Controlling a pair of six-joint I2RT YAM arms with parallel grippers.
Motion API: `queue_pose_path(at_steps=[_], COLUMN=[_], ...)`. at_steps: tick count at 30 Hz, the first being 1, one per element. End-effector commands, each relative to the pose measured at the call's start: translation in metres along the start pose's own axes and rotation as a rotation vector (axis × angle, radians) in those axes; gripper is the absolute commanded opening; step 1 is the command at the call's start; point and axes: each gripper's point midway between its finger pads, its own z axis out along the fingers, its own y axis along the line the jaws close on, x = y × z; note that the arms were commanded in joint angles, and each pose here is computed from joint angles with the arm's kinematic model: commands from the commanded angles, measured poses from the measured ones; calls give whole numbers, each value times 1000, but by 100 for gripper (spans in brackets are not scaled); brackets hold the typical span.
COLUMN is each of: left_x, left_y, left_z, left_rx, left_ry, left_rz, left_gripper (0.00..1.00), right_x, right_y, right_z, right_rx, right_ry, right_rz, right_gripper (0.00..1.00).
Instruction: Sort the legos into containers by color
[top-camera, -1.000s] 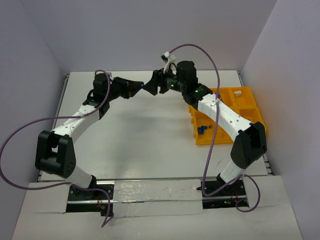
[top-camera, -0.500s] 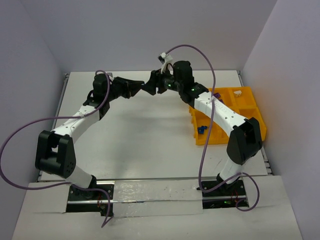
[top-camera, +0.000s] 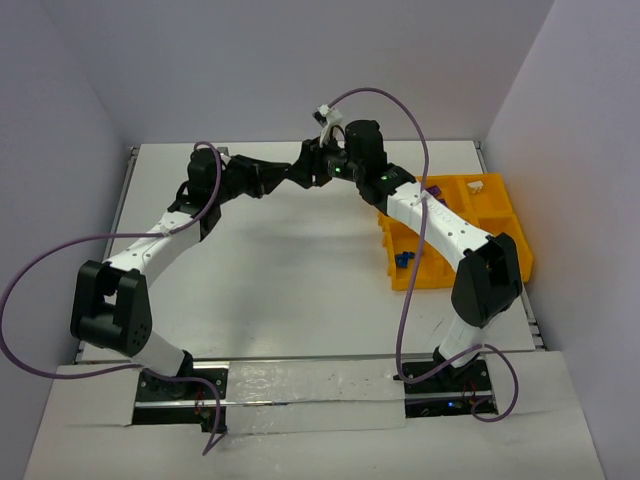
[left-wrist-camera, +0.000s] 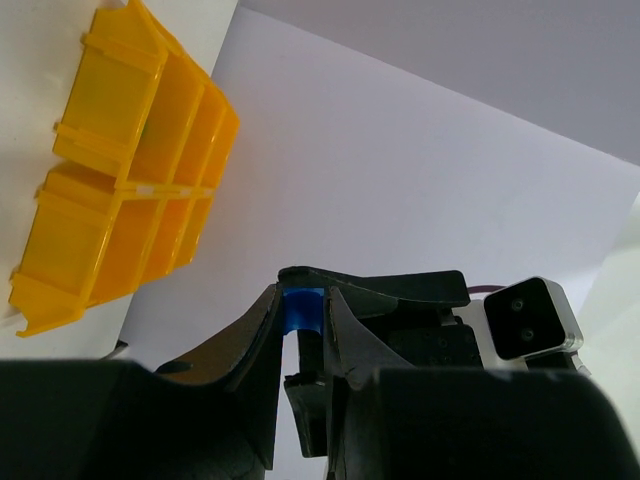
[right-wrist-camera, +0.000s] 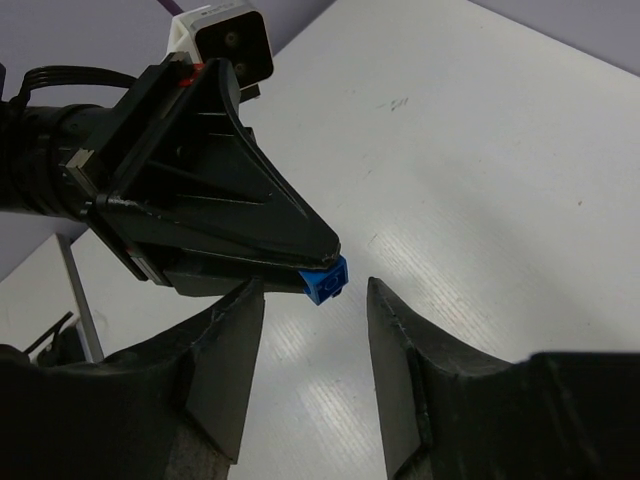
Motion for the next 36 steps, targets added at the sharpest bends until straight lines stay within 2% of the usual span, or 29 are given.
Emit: queue_pose_path(at_steps=[1,9,14,17,18,20,21,22,24,25,26,31,33,36], left_x=[9,12,13,11,11,10,8,6,3,0,-3,-18,-35,-51], left_y=[-14,-13,-10,-6,-4,-2,-1,0,4,4,4,6,4,1], left_z=[0,0,0,0,0,0,0,-1,-1,-2,-3,-9,-17,-24], left_rx=[47,48,41,32,25,21,17,15,7,11,13,11,8,-16], left_ry=[38,49,50,45,41,38,31,25,19,6,-3,-55,-115,-168], left_rz=[-21,-24,-30,-34,-34,-32,-31,-25,-15,-5,5,53,100,306], left_gripper=[0,0,0,1,13,20,26,41,60,83,97,99,99,99], right_x=[-21,-30,-33,-33,-37,-35,-35,-35,-35,-34,-33,-32,-24,1], right_y=[8,8,8,8,10,9,9,10,12,12,13,9,2,-19], right_z=[6,12,12,11,7,5,4,0,-4,-9,-12,-35,-55,-82], right_rx=[-28,-33,-33,-31,-31,-25,-22,-19,-18,-16,-18,-13,-12,13], right_ry=[-50,-77,-83,-83,-94,-93,-94,-95,-96,-97,-94,-86,-49,49], right_rz=[-52,-65,-68,-70,-77,-77,-78,-81,-86,-88,-88,-83,-69,-47], right_gripper=[51,45,34,21,14,3,0,0,0,0,0,0,0,0])
